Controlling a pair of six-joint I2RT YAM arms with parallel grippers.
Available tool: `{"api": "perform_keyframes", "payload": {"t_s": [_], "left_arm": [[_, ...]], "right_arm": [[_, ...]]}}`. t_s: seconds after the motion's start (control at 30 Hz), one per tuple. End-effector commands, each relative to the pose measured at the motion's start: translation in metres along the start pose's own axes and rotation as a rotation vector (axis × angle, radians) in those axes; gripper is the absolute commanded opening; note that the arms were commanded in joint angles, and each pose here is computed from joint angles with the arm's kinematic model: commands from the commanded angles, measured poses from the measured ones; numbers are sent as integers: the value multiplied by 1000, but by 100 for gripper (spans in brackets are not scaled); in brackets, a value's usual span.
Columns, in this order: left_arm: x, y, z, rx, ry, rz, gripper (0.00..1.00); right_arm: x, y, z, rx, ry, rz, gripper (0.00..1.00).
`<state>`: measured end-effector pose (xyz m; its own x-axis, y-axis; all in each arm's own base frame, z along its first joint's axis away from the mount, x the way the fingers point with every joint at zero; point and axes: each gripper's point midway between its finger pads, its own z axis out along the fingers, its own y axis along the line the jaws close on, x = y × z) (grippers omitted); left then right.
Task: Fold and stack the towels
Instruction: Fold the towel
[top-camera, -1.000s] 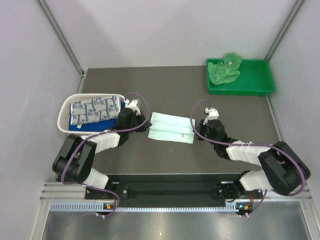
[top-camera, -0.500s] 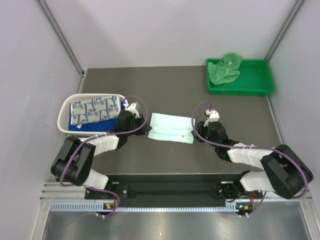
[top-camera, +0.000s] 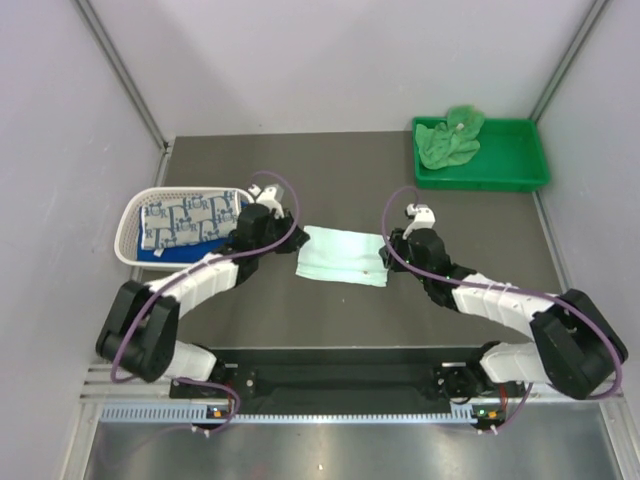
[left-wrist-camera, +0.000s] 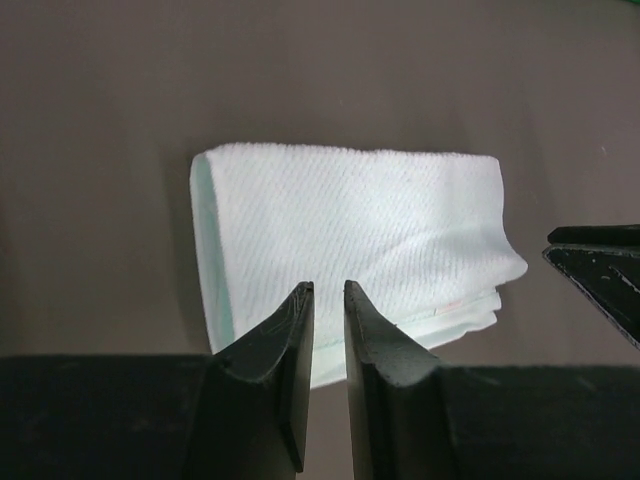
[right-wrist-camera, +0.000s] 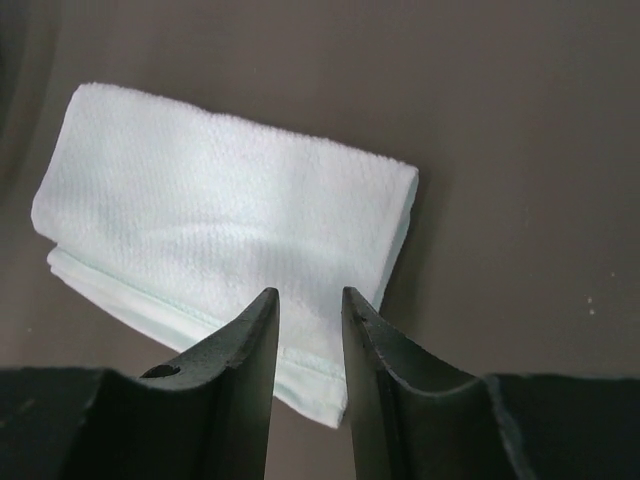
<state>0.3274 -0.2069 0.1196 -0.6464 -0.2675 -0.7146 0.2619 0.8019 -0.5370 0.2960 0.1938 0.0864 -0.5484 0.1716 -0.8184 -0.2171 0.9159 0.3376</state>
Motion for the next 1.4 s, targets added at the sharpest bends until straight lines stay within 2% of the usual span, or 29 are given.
{"api": "perform_keyframes", "payload": {"t_s": [0.0,0.1,0.27,0.63,0.93,1.03,1.1,1.2,1.37], "left_arm": [[2,-2,29,-37,52,16,23],[10,-4,46,-50,85,25,22],[46,4,62,-91,185,40,19],[75,10,39,-122,227,39,17],[78,8,18,-123,211,44,17],[70,5,15,-120,191,52,23],[63,3,11,-125,170,54,33],[56,12,6,-192,148,61,41],[53,25,4,-269,160,90,42]], "right_arm": [[-22,17,15,1,-38,8,32],[-14,21,26,7,-13,7,31],[8,18,27,12,25,16,29],[45,16,4,-8,71,17,26],[57,12,-10,-13,75,24,24],[50,13,-11,-9,61,23,27],[43,14,-12,0,54,13,29],[33,12,-15,20,27,5,32],[33,4,-19,73,35,-5,36]]}}
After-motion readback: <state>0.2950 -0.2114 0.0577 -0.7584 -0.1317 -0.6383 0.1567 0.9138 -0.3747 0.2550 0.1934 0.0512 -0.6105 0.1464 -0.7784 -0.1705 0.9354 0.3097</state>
